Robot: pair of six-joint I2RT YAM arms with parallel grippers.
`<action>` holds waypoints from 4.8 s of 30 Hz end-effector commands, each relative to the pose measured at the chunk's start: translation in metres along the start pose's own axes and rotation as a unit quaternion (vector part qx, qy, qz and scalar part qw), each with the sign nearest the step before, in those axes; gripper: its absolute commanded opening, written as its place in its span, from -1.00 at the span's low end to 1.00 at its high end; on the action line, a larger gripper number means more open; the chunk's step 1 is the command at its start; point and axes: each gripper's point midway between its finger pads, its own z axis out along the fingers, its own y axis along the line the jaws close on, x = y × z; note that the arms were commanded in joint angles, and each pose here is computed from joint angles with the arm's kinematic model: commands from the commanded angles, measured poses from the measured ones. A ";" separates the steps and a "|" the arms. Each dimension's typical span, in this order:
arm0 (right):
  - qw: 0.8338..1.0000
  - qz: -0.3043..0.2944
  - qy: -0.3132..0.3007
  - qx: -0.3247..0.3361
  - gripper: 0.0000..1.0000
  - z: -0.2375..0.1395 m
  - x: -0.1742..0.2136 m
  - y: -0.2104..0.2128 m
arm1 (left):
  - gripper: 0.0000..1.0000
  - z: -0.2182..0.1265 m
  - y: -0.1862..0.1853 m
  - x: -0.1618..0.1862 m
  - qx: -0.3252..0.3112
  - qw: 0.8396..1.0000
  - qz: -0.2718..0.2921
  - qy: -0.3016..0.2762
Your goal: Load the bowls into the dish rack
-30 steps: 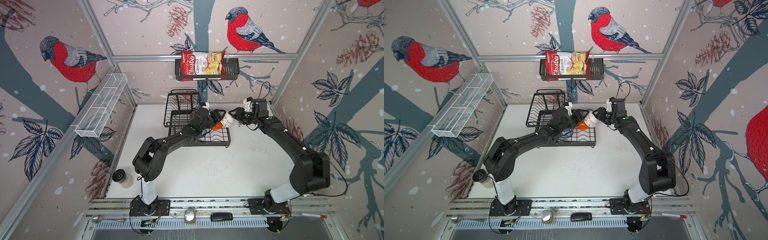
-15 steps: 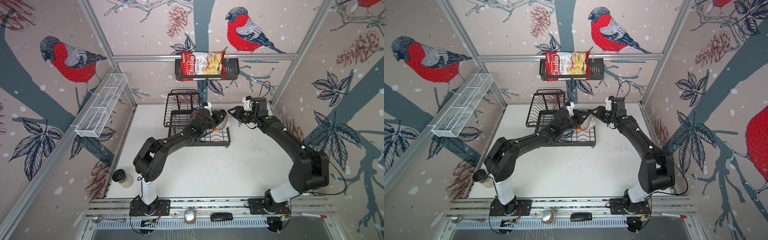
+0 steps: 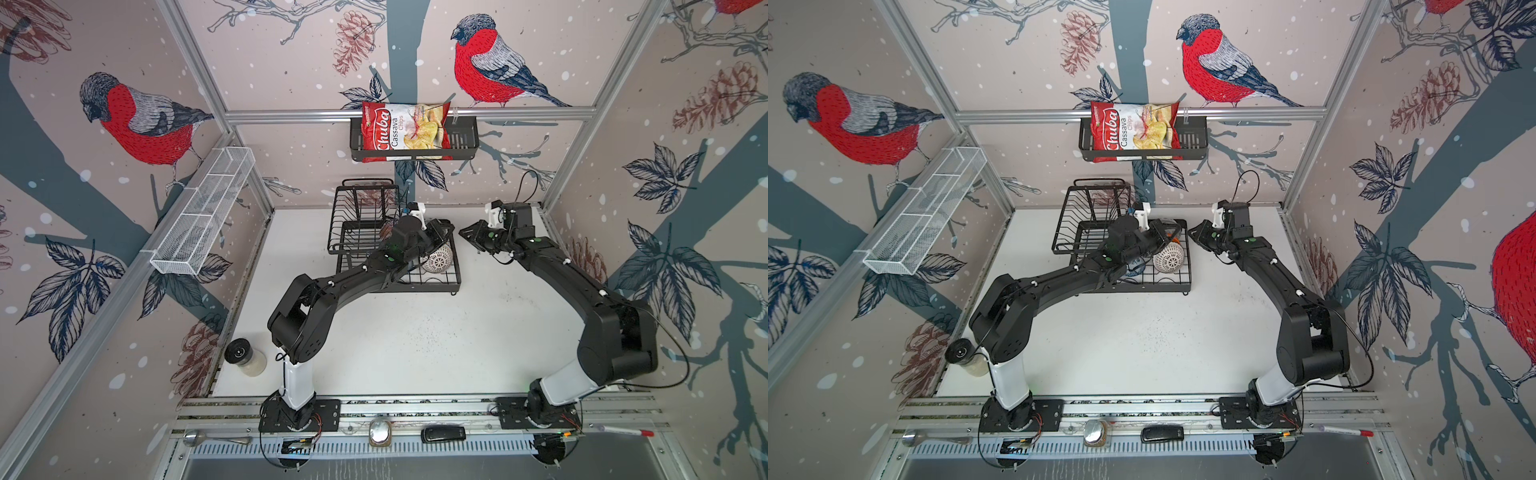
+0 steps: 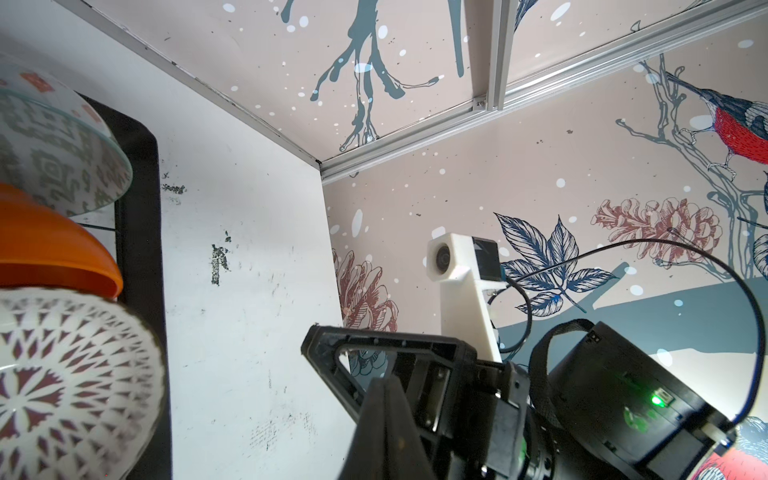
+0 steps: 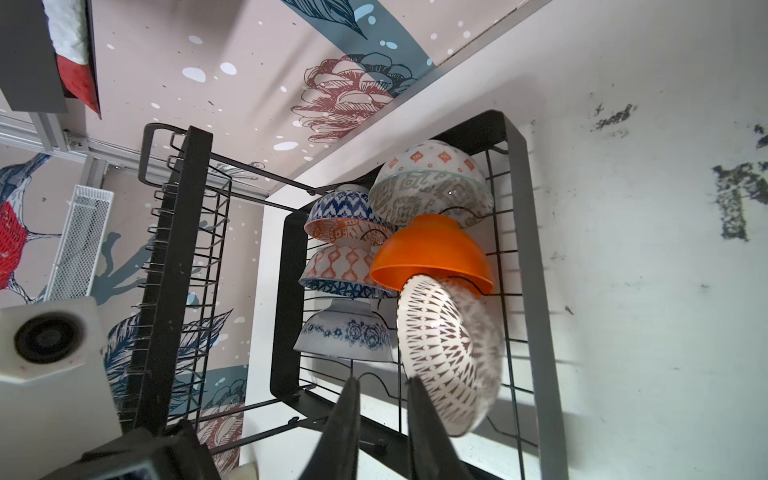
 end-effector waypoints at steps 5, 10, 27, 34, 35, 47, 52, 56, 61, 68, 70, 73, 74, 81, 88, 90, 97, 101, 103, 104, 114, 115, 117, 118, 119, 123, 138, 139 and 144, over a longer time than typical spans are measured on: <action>0.999 -0.013 0.016 0.038 -0.41 0.012 0.016 -0.021 | -0.88 -0.005 -0.034 -0.016 0.020 0.998 0.050 -0.010; 0.996 -0.034 0.042 0.075 -0.31 0.026 0.035 -0.031 | -0.53 -0.011 -0.056 -0.027 0.016 0.995 0.096 -0.016; 0.974 -0.095 0.077 0.188 -0.17 0.060 0.059 -0.064 | 0.70 -0.053 -0.070 -0.034 -0.016 0.979 0.203 0.022; 0.968 -0.107 0.079 0.214 -0.25 0.072 0.063 -0.071 | 0.96 -0.080 -0.052 -0.022 -0.033 0.968 0.249 0.023; 0.967 -0.107 0.081 0.217 -0.27 0.074 0.064 -0.073 | 0.96 -0.083 -0.051 -0.020 -0.031 0.966 0.256 0.023; 0.965 -0.103 0.092 0.222 -0.75 0.086 0.072 -0.080 | 0.96 -0.098 -0.046 0.002 0.014 0.945 0.323 0.039; 0.966 -0.102 0.094 0.219 -0.92 0.086 0.075 -0.080 | 0.96 -0.098 -0.037 0.006 0.013 0.942 0.333 0.046; 0.969 -0.101 0.084 0.208 -0.98 0.080 0.070 -0.074 | 0.96 -0.098 -0.029 0.010 0.012 0.943 0.328 0.056; 0.978 -0.091 0.064 0.179 -0.99 0.063 0.053 -0.055 | 0.97 -0.099 -0.028 0.006 0.013 0.943 0.328 0.052; 0.979 -0.083 0.017 0.185 -1.00 0.016 0.019 -0.051 | 0.97 -0.098 -0.024 0.007 0.011 0.944 0.326 0.057; 0.975 -0.071 0.005 0.211 -1.00 -0.001 0.013 -0.072 | 0.97 -0.098 -0.025 0.008 0.012 0.944 0.326 0.056; 0.969 -0.046 0.004 0.244 -1.00 -0.019 0.014 -0.113 | 0.96 -0.099 -0.026 0.008 0.013 0.943 0.328 0.056; 0.967 -0.036 0.005 0.253 -1.00 -0.024 0.017 -0.125 | 0.96 -0.098 -0.025 0.008 0.013 0.943 0.328 0.057; 0.958 0.014 0.011 0.286 -1.00 -0.034 0.034 -0.177 | 0.96 -0.096 -0.024 0.012 0.010 0.941 0.331 0.063; 0.955 0.036 0.027 0.294 -0.97 -0.028 0.046 -0.199 | 0.96 -0.097 -0.028 0.016 0.006 0.936 0.345 0.064; 0.954 0.042 0.032 0.296 -0.96 -0.026 0.050 -0.204 | 0.97 -0.097 -0.027 0.017 0.006 0.936 0.345 0.064; 0.951 0.051 0.035 0.303 -0.91 -0.027 0.057 -0.214 | 0.97 -0.097 -0.028 0.022 -0.001 0.932 0.357 0.067; 0.952 0.053 0.032 0.300 -0.80 -0.028 0.056 -0.213 | 0.97 -0.097 -0.029 0.026 -0.007 0.927 0.369 0.069; 0.952 0.054 0.033 0.298 -0.72 -0.028 0.056 -0.212 | 0.96 -0.097 -0.029 0.028 -0.012 0.924 0.377 0.067; 0.953 0.055 0.033 0.298 -0.69 -0.028 0.056 -0.213 | 0.96 -0.097 -0.029 0.029 -0.014 0.922 0.380 0.068; 0.959 0.062 0.020 0.274 -0.35 -0.032 0.051 -0.206 | 0.96 -0.096 -0.031 0.016 -0.046 0.908 0.412 0.051; 0.961 0.063 0.018 0.270 -0.32 -0.033 0.050 -0.205 | 0.96 -0.095 -0.032 0.014 -0.051 0.906 0.416 0.049; 0.963 0.065 0.015 0.260 -0.28 -0.033 0.047 -0.203 | 0.97 -0.095 -0.034 0.009 -0.058 0.904 0.421 0.044; 0.965 0.068 0.014 0.255 -0.27 -0.033 0.046 -0.201 | 0.96 -0.094 -0.037 0.007 -0.061 0.903 0.424 0.040; 0.966 0.069 0.014 0.250 -0.25 -0.033 0.045 -0.200 | 0.96 -0.094 -0.039 0.006 -0.064 0.900 0.429 0.038; 0.968 0.071 0.009 0.240 -0.09 -0.034 0.042 -0.197 | 0.96 -0.088 -0.054 0.002 -0.083 0.886 0.455 0.031; 0.968 0.097 -0.059 0.222 1.00 -0.077 0.019 -0.187 | 0.96 0.010 -0.025 0.058 -0.165 0.846 0.490 0.130; 0.967 0.102 -0.069 0.224 0.99 -0.084 0.015 -0.190 | 0.96 0.017 -0.017 0.062 -0.170 0.846 0.487 0.139; 0.954 0.158 -0.137 0.216 0.99 -0.132 -0.001 -0.207 | 0.94 0.054 0.016 0.080 -0.187 0.851 0.459 0.172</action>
